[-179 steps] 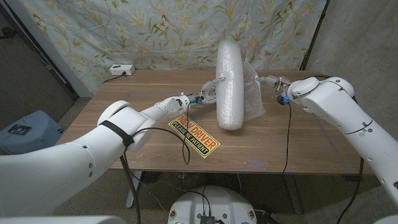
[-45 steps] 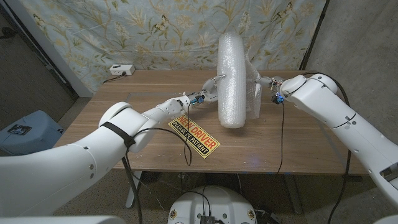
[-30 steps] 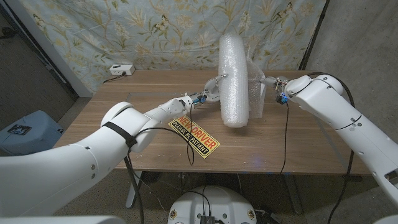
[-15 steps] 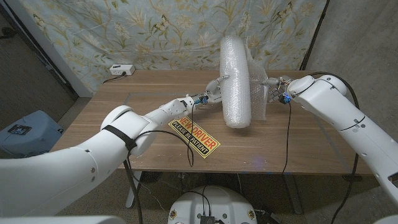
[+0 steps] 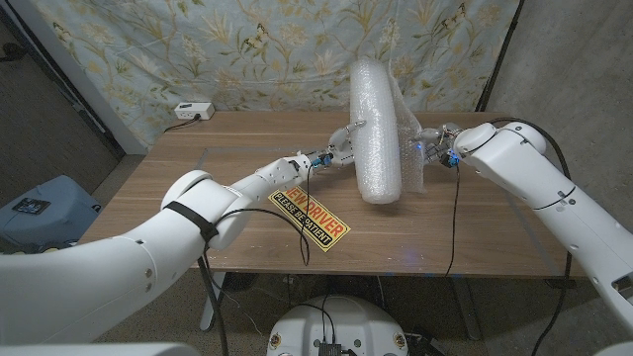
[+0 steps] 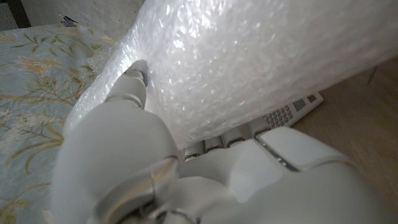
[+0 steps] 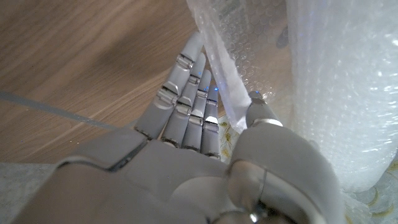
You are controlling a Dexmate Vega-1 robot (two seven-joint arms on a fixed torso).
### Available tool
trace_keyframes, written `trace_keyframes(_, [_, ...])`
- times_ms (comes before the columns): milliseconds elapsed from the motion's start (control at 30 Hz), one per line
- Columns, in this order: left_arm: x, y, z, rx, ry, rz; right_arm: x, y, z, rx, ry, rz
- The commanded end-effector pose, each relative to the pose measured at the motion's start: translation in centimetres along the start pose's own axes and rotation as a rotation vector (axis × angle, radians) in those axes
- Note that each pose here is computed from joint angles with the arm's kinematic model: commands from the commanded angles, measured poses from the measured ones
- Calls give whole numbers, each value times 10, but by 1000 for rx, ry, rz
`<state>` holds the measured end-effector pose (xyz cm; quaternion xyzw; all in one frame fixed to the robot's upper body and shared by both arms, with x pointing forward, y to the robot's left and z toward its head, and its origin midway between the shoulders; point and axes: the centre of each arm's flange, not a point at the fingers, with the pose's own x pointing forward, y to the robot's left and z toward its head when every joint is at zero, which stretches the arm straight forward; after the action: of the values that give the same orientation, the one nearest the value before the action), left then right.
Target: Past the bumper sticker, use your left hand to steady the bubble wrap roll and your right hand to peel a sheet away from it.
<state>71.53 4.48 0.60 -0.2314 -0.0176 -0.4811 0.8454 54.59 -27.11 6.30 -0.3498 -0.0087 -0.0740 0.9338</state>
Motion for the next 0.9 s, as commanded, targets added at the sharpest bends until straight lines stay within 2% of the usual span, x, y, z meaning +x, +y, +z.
trace_keyframes(33, [2,2,-2,-8,-2,31,-4,-2,-1,-24,2,-53])
trace_keyframes(600, [4,6,-5,-14,-3,75,-11,-10,-6,-30,14,-54])
trace_keyframes(900, [4,6,-3,-7,-6,83,-9,-4,-5,-19,7,-66])
